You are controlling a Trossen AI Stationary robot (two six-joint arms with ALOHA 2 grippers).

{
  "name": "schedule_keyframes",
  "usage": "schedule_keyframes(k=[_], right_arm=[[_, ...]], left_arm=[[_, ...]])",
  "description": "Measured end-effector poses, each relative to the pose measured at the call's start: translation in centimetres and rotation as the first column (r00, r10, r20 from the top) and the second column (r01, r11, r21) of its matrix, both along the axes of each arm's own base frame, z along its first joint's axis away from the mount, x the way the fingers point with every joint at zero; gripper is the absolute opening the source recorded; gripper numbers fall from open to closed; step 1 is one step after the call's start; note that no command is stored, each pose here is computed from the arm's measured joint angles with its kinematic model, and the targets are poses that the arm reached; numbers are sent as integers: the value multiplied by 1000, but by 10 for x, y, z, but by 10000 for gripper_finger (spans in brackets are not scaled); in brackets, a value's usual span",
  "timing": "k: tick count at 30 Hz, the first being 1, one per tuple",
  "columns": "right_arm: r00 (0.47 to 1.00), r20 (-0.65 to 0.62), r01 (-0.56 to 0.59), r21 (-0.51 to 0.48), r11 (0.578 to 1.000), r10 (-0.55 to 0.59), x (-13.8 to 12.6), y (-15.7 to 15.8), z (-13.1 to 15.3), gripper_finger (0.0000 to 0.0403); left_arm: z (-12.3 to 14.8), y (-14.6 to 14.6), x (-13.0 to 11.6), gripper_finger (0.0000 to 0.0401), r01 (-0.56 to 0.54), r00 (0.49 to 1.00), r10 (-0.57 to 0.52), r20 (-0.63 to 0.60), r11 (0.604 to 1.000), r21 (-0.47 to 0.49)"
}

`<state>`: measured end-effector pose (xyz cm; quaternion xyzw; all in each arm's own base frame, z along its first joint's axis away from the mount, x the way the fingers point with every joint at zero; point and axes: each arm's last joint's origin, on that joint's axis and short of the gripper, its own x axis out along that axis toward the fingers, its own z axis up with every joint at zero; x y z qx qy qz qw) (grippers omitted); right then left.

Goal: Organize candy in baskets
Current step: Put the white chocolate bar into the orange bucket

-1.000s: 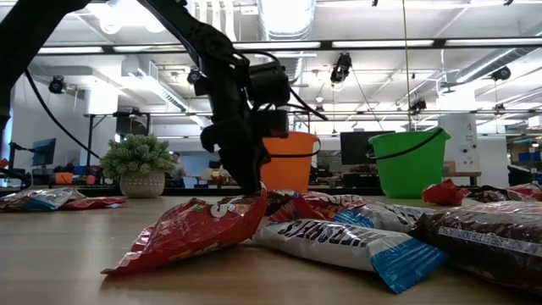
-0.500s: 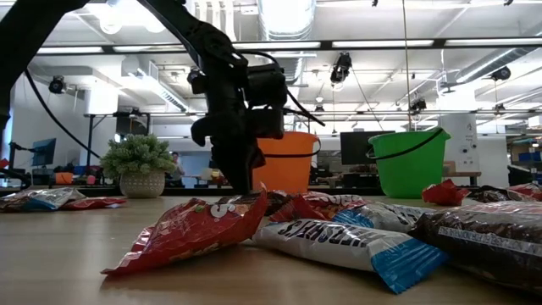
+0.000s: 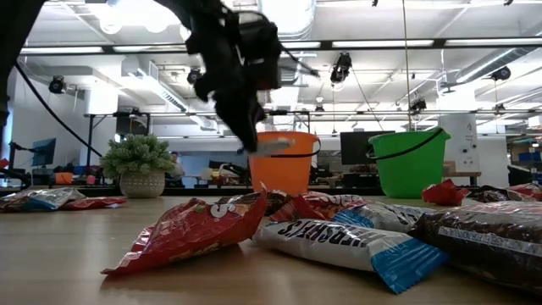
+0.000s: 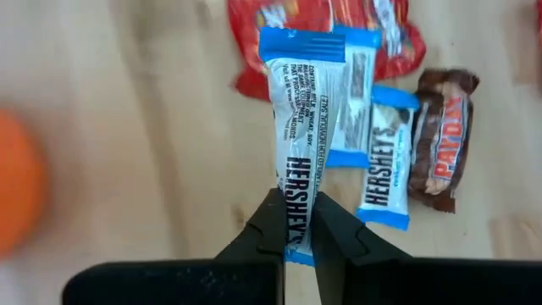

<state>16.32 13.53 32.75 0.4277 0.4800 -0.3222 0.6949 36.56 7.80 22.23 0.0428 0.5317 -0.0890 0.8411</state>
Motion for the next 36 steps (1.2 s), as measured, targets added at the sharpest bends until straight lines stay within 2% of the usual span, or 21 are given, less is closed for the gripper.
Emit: schedule_keyframes(k=[10,16,21,27,36], right_arm=[[1000,10,2,-9,1000,-2,0,0,0,171],[1000,5,2,-14,1000,-2,2,1,-1,171],[1000,-9,-3,-27,1000,2,5,4,-5,171],[1000,-22,-11,-40,999,10,7,5,-8,171],[1000,-6,0,-71,997,-1,7,4,-7,171]], left_arm=[[87,24,7,2,-27,989,2,148,984,174],[117,57,-5,2,-116,979,79,186,974,196],[127,84,-17,2,-193,966,150,211,960,201],[124,103,-27,7,-212,963,176,205,963,166],[124,110,-31,71,-211,963,172,207,961,182]])
